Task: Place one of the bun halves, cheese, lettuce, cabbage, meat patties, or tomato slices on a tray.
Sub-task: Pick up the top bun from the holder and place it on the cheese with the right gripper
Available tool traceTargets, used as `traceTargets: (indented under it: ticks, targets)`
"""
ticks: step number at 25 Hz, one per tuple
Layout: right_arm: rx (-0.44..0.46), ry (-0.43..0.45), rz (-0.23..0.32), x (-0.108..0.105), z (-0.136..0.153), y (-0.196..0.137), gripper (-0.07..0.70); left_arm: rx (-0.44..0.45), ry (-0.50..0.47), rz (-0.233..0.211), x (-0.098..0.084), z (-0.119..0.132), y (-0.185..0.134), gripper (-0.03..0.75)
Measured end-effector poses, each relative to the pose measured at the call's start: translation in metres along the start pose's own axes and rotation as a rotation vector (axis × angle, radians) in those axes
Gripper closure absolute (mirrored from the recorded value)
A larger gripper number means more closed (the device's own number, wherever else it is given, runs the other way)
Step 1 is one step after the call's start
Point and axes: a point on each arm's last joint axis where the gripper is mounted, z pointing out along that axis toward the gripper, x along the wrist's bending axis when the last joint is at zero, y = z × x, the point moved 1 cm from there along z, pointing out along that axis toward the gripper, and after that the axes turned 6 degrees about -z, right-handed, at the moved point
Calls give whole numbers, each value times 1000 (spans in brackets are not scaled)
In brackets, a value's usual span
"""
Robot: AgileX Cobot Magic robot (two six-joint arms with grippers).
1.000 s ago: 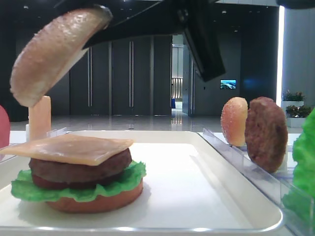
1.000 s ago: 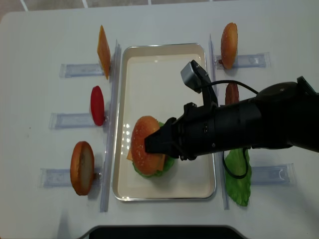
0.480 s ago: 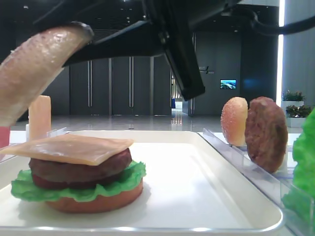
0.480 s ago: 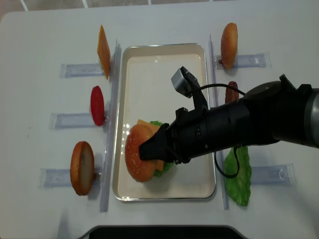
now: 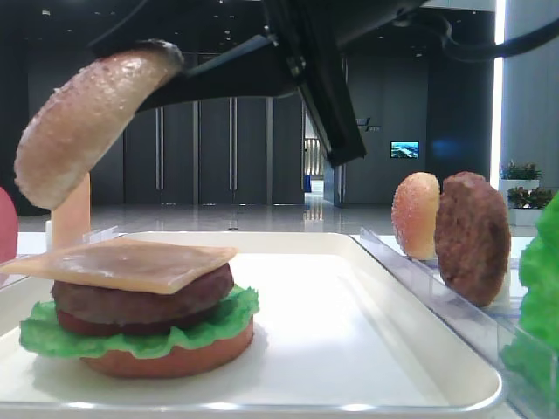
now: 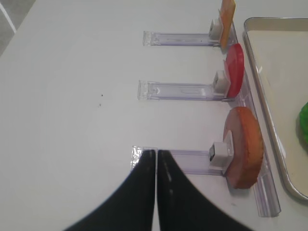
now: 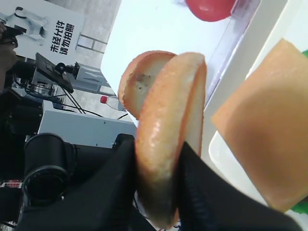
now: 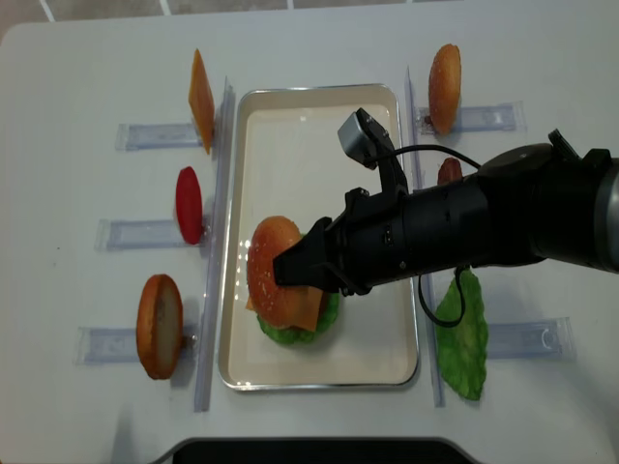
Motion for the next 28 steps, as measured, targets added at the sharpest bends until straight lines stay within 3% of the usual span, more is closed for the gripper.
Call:
traceTargets:
  ticks: [11, 21, 28]
  targets:
    - [-15, -46, -1, -5, 0, 2, 447, 0, 0, 0, 0, 0, 0, 715]
    - [-9, -35, -4, -3, 1, 1, 447, 0, 0, 0, 0, 0, 0, 715]
    - [4, -25, -36, 1, 4, -2, 447, 0, 0, 0, 0, 0, 0, 715]
